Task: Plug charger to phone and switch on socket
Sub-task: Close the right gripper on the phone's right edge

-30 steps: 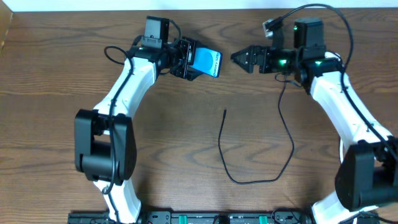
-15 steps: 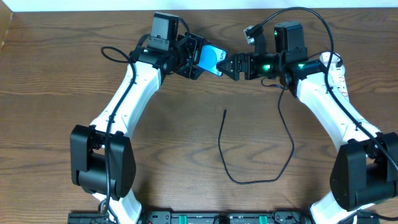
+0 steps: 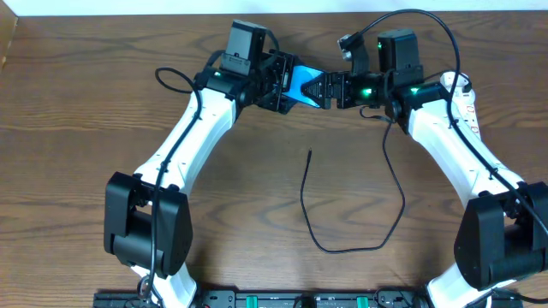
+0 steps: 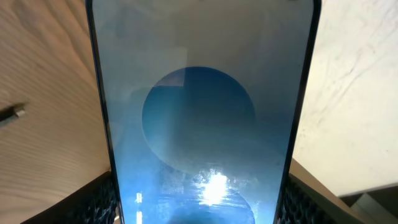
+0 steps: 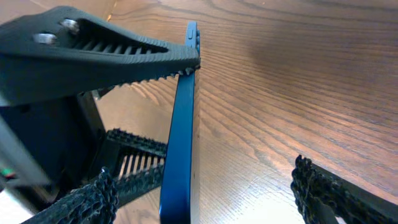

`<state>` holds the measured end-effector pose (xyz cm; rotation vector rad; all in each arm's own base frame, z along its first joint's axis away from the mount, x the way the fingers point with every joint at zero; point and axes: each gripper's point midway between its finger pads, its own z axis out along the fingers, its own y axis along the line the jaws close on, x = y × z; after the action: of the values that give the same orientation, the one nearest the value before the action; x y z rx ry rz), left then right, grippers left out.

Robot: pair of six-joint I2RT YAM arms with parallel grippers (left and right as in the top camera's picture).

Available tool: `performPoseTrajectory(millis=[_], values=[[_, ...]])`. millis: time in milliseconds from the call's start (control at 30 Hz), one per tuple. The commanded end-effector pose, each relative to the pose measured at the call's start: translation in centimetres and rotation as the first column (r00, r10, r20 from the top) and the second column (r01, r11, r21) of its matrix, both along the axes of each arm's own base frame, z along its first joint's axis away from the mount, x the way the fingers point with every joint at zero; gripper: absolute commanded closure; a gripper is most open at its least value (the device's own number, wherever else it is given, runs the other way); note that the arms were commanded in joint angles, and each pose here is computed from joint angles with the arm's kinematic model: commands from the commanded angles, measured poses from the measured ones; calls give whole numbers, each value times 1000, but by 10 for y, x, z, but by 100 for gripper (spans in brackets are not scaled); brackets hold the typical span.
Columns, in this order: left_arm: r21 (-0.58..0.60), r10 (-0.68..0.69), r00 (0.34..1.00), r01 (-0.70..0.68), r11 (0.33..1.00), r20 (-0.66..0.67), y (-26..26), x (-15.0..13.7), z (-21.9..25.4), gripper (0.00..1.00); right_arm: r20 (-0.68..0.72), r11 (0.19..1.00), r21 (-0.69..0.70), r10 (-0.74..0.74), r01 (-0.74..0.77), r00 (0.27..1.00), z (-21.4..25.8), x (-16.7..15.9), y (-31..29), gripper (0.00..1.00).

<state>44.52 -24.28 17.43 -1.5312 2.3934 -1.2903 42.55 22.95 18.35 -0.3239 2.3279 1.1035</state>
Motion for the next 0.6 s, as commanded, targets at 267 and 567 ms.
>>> performPoseTrajectory(millis=[267, 567], values=[[-55, 46, 999, -45, 997, 11, -4, 1, 25, 93, 38, 997, -73, -16, 18, 999, -5, 3, 10, 28], [-66, 52, 999, -52, 996, -6, -9, -1, 25, 93, 44, 995, -91, -29, 33, 999, -7, 5, 10, 54]])
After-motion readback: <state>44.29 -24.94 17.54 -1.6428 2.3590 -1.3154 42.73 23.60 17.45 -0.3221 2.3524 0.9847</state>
